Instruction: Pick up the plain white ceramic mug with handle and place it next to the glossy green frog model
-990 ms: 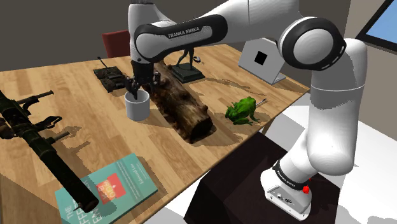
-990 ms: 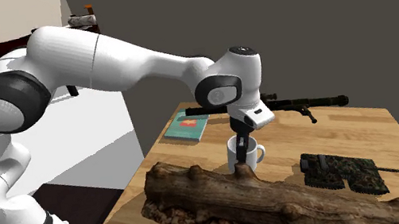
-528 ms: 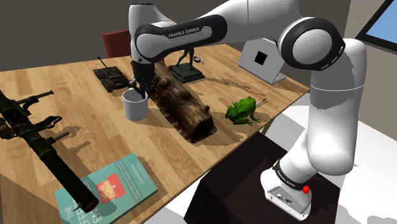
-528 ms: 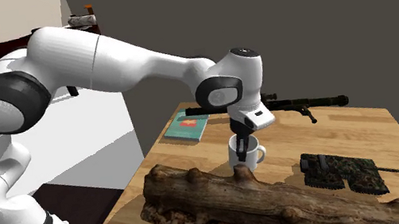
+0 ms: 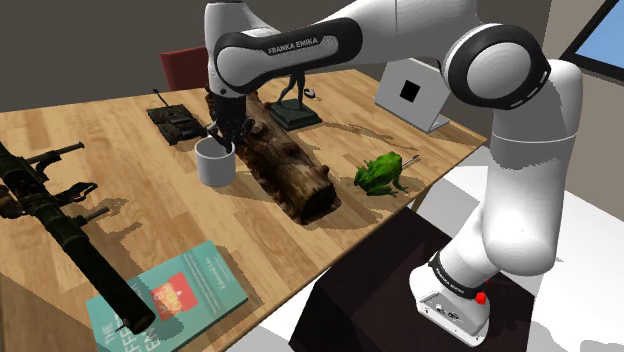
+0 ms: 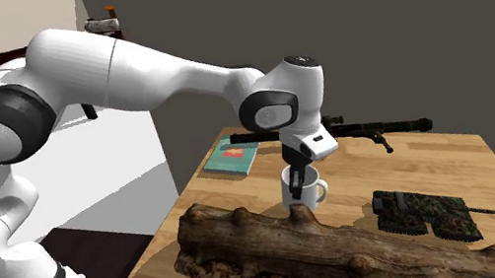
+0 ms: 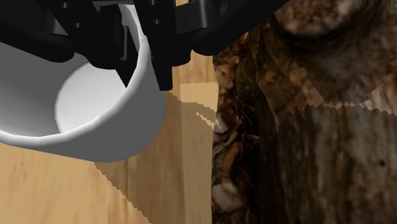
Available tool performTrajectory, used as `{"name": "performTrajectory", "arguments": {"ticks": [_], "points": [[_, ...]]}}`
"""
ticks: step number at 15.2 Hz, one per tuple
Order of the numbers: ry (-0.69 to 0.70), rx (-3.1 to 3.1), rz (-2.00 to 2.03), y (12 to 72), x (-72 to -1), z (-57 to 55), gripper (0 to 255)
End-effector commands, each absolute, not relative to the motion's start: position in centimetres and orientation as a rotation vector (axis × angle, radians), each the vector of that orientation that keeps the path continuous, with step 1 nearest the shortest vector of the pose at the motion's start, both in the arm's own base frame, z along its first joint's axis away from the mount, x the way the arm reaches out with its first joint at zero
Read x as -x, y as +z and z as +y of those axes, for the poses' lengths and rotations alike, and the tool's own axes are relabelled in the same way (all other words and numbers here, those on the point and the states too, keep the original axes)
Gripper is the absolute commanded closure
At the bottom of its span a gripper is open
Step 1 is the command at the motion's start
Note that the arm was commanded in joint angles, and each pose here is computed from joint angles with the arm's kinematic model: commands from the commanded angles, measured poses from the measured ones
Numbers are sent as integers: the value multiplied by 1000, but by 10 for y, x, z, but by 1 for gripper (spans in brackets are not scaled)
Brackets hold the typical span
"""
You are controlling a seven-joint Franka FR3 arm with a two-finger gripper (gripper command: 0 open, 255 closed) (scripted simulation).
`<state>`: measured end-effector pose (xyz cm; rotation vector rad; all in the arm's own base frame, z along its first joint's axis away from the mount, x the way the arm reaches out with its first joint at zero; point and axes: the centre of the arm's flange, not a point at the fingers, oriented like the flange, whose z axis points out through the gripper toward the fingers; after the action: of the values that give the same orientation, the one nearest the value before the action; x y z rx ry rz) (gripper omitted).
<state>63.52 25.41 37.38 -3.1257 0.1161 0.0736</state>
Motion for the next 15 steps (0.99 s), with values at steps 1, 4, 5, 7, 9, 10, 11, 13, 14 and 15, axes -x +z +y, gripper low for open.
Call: {"name": "performTrajectory", "arguments": {"ticks": [1,4,5,7,9,10,11,13,14,15], "points": [[75,3126,116,385,-635,253,255],[75,3126,116,401,-635,253,255],[75,3126,116,406,-635,253,255],[75,3126,116,416,-635,253,255],[75,3126,116,427,-635,253,255],[75,3126,116,432,-635,253,255],[75,3126,116,438,-635,253,255],[75,3126,116,448,-635,253,255],[75,3126,116,453,-635,253,255],[75,3126,116,459,-635,253,255]]}}
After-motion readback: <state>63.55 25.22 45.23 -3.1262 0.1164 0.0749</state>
